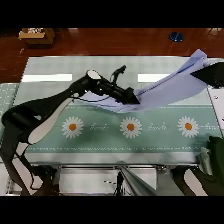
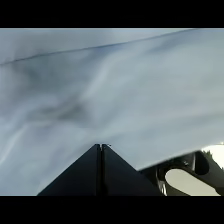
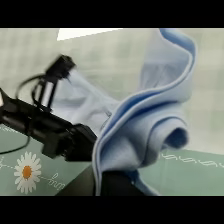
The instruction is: Fold the shirts.
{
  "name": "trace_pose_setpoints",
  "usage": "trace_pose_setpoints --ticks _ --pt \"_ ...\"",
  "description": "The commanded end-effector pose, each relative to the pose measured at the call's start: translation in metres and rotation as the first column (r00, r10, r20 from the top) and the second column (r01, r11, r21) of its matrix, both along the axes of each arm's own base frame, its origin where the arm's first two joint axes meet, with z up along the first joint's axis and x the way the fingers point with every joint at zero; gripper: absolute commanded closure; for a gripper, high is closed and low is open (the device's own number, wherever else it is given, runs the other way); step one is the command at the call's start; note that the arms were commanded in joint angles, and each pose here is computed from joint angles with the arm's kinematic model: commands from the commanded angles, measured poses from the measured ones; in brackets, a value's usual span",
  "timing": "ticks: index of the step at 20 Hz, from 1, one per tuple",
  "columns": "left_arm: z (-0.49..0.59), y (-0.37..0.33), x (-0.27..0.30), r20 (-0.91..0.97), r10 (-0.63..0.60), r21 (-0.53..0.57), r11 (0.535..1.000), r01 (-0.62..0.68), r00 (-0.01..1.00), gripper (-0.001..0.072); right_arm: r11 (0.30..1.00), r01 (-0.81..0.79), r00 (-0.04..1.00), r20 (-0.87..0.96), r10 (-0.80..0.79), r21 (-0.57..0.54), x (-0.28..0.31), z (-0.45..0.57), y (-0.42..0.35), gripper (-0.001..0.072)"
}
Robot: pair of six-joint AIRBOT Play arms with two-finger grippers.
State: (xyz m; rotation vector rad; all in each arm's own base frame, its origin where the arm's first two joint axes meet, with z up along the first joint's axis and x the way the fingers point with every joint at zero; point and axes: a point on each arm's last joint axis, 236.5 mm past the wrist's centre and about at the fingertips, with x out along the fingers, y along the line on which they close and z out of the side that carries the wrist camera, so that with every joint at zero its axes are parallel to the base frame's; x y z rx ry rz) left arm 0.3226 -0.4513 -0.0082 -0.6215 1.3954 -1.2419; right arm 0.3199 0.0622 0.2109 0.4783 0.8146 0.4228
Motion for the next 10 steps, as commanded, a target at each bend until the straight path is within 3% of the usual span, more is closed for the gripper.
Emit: trace_pose_setpoints --ticks 1,5,10 --pt "-0.023 -0.035 -0.042 -0.043 -0.057 0.035 0.998 0.058 0.997 0.068 1.0 0.023 1.0 0.016 -0.023 -0.02 -0.016 0.011 0.002 0.0686" --pt "-0.031 -0.058 -0.061 -0.023 -0.067 0.031 0.997 0.067 0.997 0.0683 0.999 0.026 0.999 0.021 -0.026 -0.019 -0.018 0.013 0.002 0.0686" --pt "0.038 0.029 0.051 0.158 0.132 -0.006 0.991 -0.132 0.979 0.0684 0.999 0.029 0.998 0.048 -0.028 -0.025 -0.012 0.016 0.005 0.0686"
